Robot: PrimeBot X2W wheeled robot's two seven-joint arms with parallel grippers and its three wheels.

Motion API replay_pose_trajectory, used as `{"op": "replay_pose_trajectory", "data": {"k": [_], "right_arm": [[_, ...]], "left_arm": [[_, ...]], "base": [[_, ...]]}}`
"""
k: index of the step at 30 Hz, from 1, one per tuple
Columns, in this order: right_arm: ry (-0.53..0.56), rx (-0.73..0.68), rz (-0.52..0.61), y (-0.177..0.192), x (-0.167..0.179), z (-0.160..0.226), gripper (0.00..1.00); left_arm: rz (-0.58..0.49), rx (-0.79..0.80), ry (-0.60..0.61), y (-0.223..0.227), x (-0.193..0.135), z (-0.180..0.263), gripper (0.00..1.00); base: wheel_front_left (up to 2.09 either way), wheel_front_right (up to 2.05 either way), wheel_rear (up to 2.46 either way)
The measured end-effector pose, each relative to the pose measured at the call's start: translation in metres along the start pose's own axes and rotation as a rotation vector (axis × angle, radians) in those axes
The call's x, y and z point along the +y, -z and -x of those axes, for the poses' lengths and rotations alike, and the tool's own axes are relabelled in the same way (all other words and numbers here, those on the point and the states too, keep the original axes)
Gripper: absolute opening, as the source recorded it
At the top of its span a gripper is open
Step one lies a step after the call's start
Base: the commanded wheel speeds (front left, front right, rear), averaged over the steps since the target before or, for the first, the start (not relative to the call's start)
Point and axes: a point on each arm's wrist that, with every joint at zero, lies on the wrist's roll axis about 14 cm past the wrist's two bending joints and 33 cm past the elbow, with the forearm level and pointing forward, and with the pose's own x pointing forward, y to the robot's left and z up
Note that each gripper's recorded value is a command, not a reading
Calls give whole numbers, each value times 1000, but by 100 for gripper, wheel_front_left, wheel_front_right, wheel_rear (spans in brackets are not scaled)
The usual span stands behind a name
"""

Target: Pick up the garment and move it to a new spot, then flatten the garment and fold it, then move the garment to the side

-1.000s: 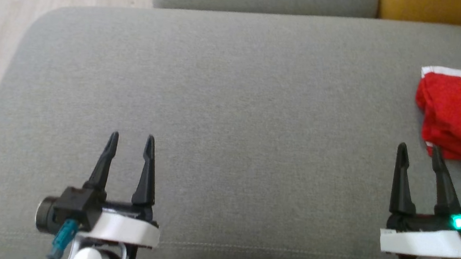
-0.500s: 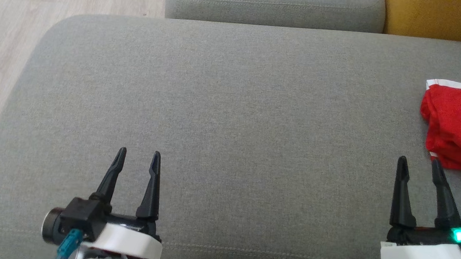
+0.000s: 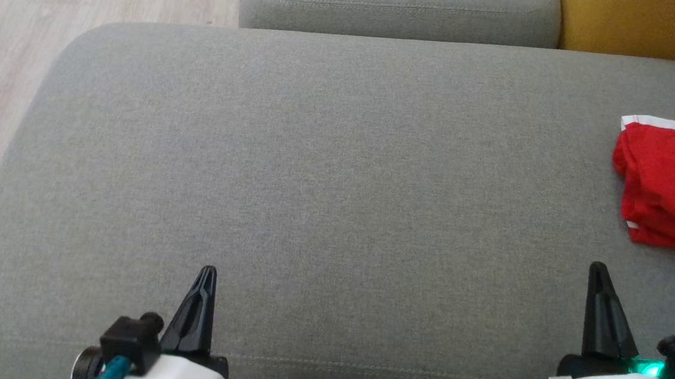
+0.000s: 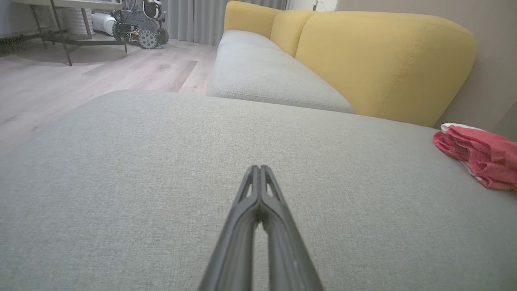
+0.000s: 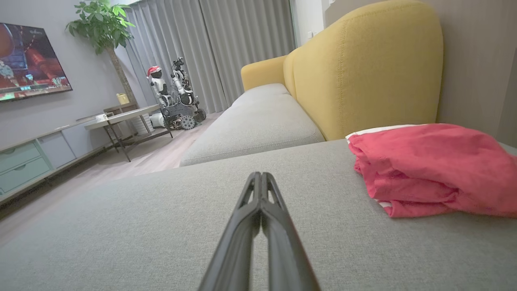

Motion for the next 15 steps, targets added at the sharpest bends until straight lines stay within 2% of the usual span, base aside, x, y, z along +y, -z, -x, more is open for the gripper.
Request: {"op": "replay_pose_trajectory", "data": {"k": [15], "right_arm": [[54, 9, -181, 2, -9, 1, 0]], "left_arm": [[170, 32, -37, 4, 10, -5, 0]], "base": [[0, 0, 0]]}}
